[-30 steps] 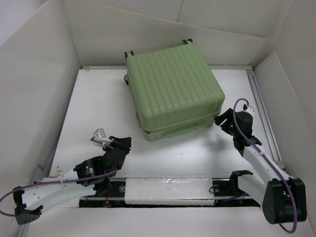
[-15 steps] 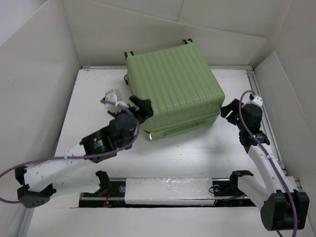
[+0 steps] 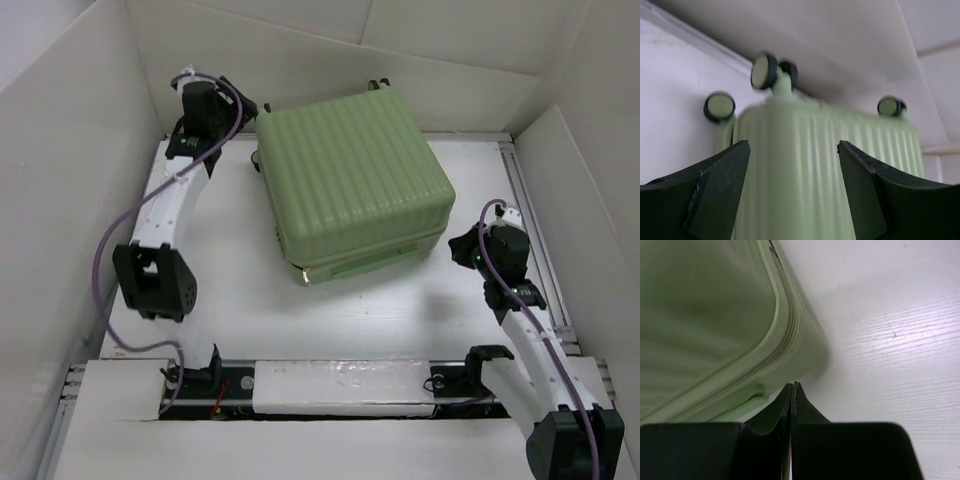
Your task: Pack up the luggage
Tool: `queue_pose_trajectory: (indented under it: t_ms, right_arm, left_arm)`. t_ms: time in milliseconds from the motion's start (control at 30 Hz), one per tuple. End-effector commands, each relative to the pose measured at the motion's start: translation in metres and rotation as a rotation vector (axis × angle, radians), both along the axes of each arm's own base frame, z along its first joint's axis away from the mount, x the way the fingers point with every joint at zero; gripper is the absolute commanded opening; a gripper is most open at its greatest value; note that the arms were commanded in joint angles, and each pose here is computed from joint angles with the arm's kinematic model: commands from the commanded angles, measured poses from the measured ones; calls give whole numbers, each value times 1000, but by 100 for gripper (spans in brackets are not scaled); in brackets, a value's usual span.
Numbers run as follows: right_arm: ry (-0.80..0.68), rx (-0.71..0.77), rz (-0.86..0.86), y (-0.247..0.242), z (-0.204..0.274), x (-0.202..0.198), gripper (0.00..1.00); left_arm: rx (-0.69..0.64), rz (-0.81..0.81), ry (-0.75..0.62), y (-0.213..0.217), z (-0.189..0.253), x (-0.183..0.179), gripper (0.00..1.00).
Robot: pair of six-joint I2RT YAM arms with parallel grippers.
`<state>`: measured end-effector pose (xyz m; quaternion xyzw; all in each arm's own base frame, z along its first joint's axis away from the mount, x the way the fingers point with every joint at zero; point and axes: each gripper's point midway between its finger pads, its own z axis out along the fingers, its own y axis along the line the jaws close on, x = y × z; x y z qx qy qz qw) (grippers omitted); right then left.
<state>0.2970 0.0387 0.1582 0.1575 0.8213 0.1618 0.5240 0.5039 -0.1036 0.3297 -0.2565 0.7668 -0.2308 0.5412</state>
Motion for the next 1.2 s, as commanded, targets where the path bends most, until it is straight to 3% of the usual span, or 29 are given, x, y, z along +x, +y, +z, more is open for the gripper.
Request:
queue_pose_trajectory:
  t_ms: [0, 100, 167, 200, 233, 267, 333, 367, 433, 467, 600, 800, 933, 1167]
  right_arm:
    - [-17, 1, 58, 8, 1, -6, 0]
    - [-14, 12, 82, 12, -6, -9, 0]
    - [-34, 19, 79, 13, -5, -8, 0]
    - [-49, 19, 79, 13, -4, -7, 7]
    - [-49, 19, 79, 13, -4, -7, 7]
    - [-29, 11, 96, 14, -11, -6, 19]
    - [-19, -4, 112, 15, -13, -5, 28]
    - [-7, -3, 112, 15, -14, -3, 39]
    - [-23, -16, 118, 15, -12, 1, 47]
    - [-26, -16, 118, 15, -15, 2, 54]
    - [-29, -5, 123, 17, -23, 7, 65]
    - [4, 11, 155, 23, -41, 10, 66]
    - [4, 16, 164, 25, -41, 10, 65]
    - [-36, 10, 156, 23, -31, 6, 65]
  left_arm:
    - [-127, -108, -56, 13, 28, 41, 68]
    - [-190, -106, -43, 31, 18, 75, 68]
    - [-265, -130, 15, 36, -22, 103, 70]
    - [-302, -170, -44, 37, -23, 124, 76]
    - [-305, -159, -29, 43, -36, 132, 76]
    - [-320, -182, -46, 40, -38, 140, 80]
    - [-350, -262, -141, 30, -12, 154, 91]
    - [-366, -290, -119, 19, -37, 166, 100]
    - [-390, -354, -165, 6, -25, 172, 100]
    - [-405, -375, -143, -3, -46, 178, 100]
    - [-469, -452, -182, -19, -54, 177, 100]
    - [-538, -564, -253, -41, -50, 166, 100]
    - [-599, -597, -347, -42, -20, 143, 100]
    - [-650, -555, -460, -23, 5, 102, 100]
